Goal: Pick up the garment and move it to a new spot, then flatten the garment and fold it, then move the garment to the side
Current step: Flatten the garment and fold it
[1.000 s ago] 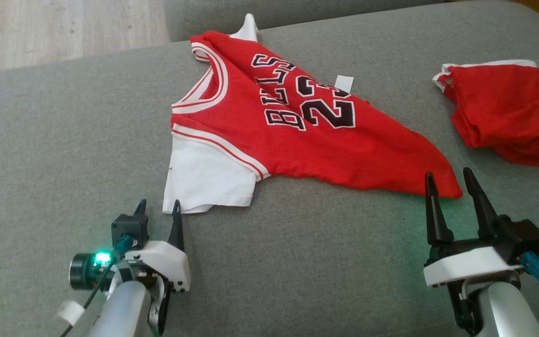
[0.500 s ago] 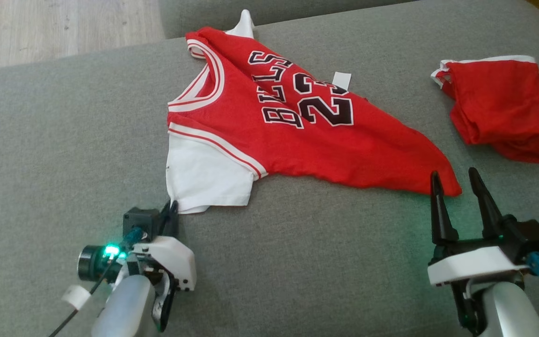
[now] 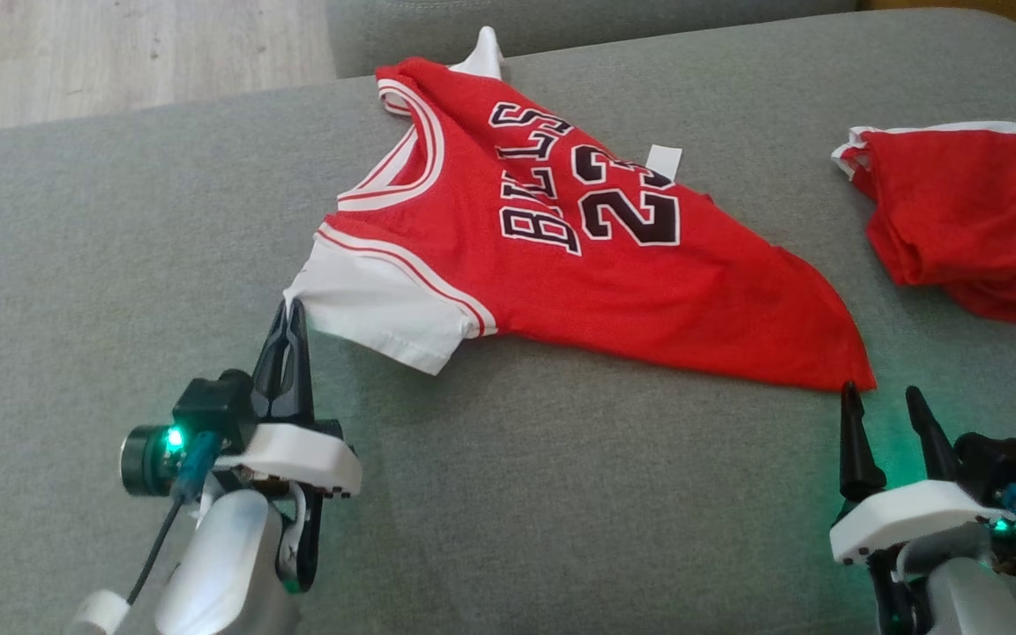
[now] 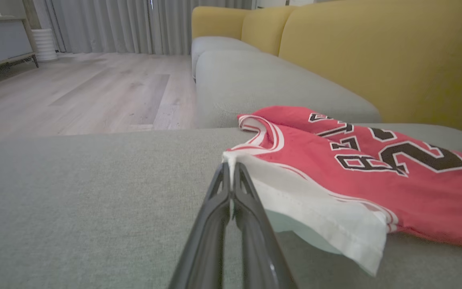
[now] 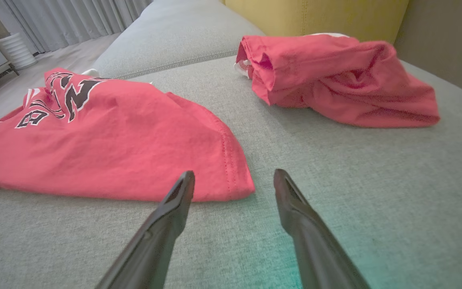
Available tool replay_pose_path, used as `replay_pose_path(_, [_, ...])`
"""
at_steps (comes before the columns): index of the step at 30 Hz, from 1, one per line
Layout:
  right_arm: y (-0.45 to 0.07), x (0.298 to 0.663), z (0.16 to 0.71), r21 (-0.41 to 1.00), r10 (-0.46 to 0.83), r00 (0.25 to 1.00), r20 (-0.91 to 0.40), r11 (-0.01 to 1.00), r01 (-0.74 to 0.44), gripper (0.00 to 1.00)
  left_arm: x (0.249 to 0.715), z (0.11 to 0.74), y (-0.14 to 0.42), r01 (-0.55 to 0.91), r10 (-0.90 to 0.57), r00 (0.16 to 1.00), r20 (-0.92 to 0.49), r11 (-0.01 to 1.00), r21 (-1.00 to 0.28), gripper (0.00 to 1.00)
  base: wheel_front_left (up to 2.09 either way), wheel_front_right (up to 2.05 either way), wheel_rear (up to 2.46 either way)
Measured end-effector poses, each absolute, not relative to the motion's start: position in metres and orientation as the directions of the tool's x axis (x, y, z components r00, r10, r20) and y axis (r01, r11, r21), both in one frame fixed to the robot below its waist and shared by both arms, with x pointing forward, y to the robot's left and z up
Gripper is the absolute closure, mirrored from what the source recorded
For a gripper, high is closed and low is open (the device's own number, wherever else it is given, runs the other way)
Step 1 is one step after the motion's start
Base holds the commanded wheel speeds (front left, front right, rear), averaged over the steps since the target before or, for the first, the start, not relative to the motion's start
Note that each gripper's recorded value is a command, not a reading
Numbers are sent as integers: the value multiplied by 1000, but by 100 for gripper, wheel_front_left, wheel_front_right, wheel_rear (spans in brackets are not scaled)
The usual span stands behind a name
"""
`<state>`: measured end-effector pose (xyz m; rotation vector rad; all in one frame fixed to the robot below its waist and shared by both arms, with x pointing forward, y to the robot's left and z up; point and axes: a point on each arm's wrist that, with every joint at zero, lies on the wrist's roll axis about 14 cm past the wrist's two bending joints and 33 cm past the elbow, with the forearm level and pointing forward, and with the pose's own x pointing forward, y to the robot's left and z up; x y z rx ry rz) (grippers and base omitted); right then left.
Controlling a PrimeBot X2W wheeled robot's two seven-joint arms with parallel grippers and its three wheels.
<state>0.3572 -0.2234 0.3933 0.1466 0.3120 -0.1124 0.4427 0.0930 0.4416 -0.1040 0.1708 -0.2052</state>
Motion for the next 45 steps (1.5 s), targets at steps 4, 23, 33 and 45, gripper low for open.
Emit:
replay_pose_path(4, [-218,359,385,171,-77,936,-343,975,143,0,441,451,98,176,-191,975,-118,977,-124,100,0,0,0])
replay_pose_path(23, [-198,369,361,275,-33,907,-420,948,162,0,436,457,117,109,-121,988,-92,986,-126,100,0,0,0])
replay_pose_path(33, [-191,374,357,291,-7,899,-438,945,150,100,433,457,118,108,-120,988,-94,986,-126,100,0,0,0])
replay_pose_path(45, [-180,386,391,330,22,945,-327,939,92,100,434,477,115,122,-130,991,-36,979,-164,100,0,0,0])
